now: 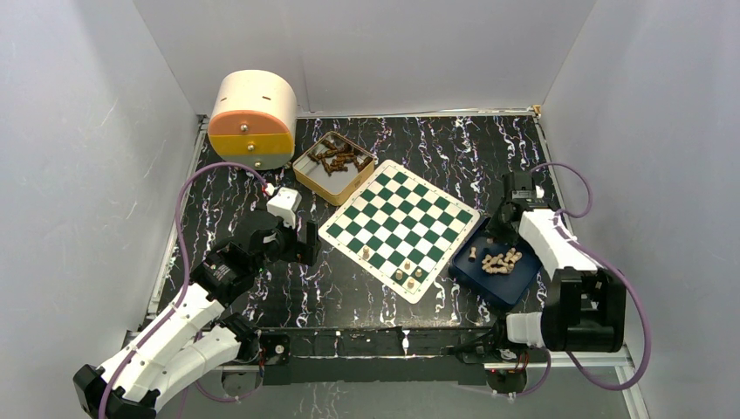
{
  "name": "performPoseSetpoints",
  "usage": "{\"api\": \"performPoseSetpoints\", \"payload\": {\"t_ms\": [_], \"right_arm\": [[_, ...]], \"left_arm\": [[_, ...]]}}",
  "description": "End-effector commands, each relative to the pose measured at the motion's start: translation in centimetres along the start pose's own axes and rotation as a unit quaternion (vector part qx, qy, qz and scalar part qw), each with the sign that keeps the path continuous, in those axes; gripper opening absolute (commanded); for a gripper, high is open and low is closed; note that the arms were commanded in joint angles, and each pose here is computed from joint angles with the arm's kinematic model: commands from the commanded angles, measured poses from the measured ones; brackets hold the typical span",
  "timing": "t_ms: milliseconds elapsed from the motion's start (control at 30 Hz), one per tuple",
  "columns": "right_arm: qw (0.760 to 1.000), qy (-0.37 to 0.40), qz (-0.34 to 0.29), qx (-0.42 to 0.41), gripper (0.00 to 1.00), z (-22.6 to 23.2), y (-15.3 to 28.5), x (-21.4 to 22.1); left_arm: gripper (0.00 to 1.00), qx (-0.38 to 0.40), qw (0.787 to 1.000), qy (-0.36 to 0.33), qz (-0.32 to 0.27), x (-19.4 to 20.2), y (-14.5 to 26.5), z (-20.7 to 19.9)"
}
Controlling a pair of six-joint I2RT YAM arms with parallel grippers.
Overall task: Set up the chess pieces on the board
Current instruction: Pick up the chess piece from the storage box, then place the chess piece on the chessboard.
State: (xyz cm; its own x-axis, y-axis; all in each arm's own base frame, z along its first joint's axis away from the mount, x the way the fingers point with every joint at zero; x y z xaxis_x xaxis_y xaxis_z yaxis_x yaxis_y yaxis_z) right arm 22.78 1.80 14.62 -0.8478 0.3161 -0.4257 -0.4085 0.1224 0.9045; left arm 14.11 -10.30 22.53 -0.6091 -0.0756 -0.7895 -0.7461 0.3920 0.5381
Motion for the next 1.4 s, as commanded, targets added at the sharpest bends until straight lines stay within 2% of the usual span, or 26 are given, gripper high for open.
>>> {"api": "performPoseSetpoints", "payload": {"t_ms": [0,333,567,967,1367], "right_arm": [[0.999,0.004,-0.040,-0.015,0.19,0.0,3.4,-1.7],[0.993,0.010,-0.066,-0.096,0.19,2.1,8.0,-3.0],[0.988,0.052,-0.052,-0.139,0.19,6.6,9.5,-1.8],[0.977,0.147,-0.024,-0.155,0.19,14.5,9.6,2.8],[0.964,0.229,0.009,-0.136,0.19,19.8,7.8,6.3]], "left_arm": [[0.98,-0.005,1.000,-0.002,-0.004,-0.1,0.0,0.0],[0.98,-0.003,1.000,-0.003,-0.001,-0.1,0.0,0.0],[0.98,-0.002,1.000,-0.001,-0.004,-0.2,0.0,0.0],[0.98,-0.001,1.000,0.000,-0.008,-0.2,0.2,0.0],[0.98,-0.003,1.000,0.000,-0.016,-0.3,0.4,0.0]]}}
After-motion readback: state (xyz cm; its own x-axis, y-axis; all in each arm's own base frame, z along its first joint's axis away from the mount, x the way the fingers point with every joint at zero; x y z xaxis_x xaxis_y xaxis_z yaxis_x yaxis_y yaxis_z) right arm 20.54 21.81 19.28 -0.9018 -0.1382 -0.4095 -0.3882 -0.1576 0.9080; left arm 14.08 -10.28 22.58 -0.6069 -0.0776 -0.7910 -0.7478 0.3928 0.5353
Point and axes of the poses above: each gripper's point midway between its finger pads, its own y axis back along the fingers, its own z axis along the line the jaws close on, x = y × z, the point moved 10 cm from there along y, back along the fingers, and after that the axes turned 12 degrees about y, right-handed, at the moved point
